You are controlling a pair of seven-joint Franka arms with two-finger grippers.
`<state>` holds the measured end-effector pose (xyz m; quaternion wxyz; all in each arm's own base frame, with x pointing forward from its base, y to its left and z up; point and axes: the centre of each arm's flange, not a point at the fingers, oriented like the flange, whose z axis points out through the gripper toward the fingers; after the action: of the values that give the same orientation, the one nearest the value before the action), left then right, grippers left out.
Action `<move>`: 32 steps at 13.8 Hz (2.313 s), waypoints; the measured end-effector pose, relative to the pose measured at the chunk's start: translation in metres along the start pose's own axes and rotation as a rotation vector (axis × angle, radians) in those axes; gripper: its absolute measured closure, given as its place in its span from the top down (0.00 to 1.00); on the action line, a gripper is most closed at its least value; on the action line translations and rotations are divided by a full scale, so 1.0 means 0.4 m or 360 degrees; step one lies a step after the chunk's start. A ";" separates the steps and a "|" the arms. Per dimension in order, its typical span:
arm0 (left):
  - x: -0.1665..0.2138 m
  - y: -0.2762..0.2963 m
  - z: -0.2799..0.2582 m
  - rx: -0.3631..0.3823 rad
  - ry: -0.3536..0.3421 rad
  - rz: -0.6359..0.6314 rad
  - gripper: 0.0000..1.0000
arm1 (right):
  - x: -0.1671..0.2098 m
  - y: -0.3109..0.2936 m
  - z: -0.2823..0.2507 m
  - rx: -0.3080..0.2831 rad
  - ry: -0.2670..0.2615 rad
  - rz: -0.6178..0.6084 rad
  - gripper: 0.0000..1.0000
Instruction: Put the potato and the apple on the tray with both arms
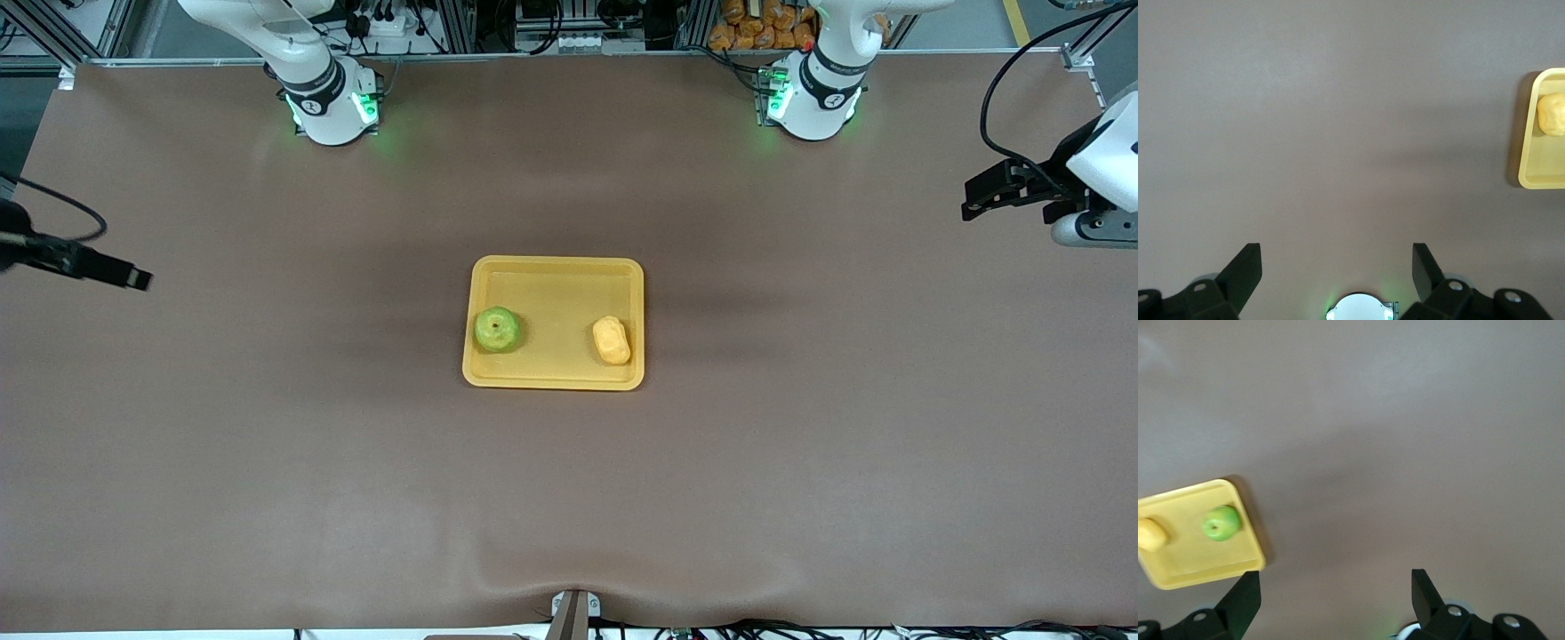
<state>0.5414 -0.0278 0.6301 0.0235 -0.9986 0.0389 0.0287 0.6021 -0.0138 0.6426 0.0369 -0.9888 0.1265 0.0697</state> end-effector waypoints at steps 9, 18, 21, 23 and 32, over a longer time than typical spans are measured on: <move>-0.001 -0.008 -0.017 0.0000 0.0023 -0.0009 1.00 | -0.114 0.076 0.040 -0.0085 0.0183 -0.0248 1.00; -0.001 -0.009 -0.019 0.0000 0.0026 -0.0010 1.00 | -0.125 0.066 -0.004 -0.0100 0.0253 -0.0313 1.00; -0.001 -0.014 -0.019 0.0000 0.0025 -0.0017 1.00 | -0.122 0.099 -0.004 -0.0074 0.0231 -0.0293 1.00; -0.001 -0.018 -0.018 -0.0001 0.0025 -0.0021 1.00 | -0.124 0.108 0.000 -0.0072 0.0207 -0.0286 1.00; -0.001 -0.019 -0.018 -0.0001 0.0025 -0.0023 1.00 | -0.127 0.098 0.001 -0.0068 0.0200 -0.0298 1.00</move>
<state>0.5420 -0.0204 0.6379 0.0231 -0.9990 0.0319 0.0207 0.5435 -0.0390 0.6474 0.0141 -0.9993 0.0342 0.0064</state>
